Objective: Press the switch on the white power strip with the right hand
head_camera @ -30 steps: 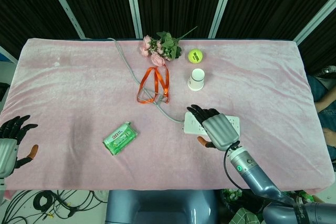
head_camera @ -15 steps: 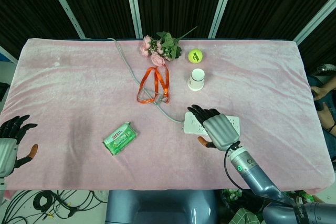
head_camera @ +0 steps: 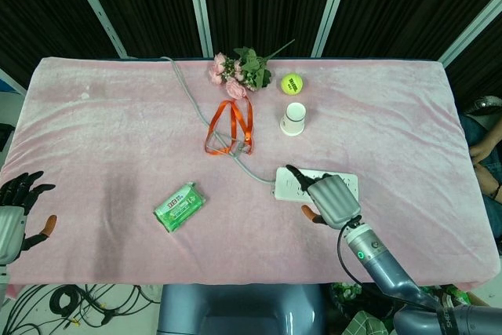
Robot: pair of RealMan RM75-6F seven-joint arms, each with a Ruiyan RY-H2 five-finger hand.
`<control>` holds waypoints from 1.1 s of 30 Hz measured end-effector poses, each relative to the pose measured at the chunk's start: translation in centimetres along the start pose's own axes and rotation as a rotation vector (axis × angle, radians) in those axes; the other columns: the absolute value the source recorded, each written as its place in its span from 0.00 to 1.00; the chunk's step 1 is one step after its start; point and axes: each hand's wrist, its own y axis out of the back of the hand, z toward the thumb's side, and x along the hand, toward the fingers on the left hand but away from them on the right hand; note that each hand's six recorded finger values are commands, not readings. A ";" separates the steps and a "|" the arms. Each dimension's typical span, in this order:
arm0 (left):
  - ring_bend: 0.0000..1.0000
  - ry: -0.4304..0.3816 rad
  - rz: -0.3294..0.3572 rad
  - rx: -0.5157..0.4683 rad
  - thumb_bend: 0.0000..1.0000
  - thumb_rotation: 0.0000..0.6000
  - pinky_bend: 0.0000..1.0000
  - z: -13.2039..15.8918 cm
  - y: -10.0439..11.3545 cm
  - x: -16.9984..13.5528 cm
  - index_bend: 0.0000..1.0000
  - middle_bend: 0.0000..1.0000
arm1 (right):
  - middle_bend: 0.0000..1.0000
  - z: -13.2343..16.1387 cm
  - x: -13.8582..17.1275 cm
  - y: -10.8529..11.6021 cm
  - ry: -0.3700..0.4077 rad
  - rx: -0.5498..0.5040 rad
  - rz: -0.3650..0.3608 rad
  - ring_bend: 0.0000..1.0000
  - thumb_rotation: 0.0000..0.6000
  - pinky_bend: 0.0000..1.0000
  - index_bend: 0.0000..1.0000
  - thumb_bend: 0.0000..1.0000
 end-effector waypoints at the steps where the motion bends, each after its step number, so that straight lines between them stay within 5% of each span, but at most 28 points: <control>1: 0.04 0.002 0.002 -0.001 0.38 1.00 0.12 0.0 0.0 0.0 0.26 0.10 | 0.78 -0.1 0.1 -0.4 -0.003 0.002 0.016 0.90 1.00 0.92 0.13 0.56; 8: 0.04 0.003 0.002 0.000 0.38 1.00 0.12 0.1 -0.1 0.1 0.26 0.10 | 0.83 -0.7 0.0 -3.2 -0.022 0.031 0.108 0.93 1.00 0.94 0.13 0.66; 33: 0.04 0.017 0.006 -0.010 0.38 1.00 0.12 -0.1 0.1 0.2 0.26 0.10 | 0.87 -0.4 -2.7 -5.8 -0.101 0.058 0.205 0.96 1.00 0.96 0.16 0.66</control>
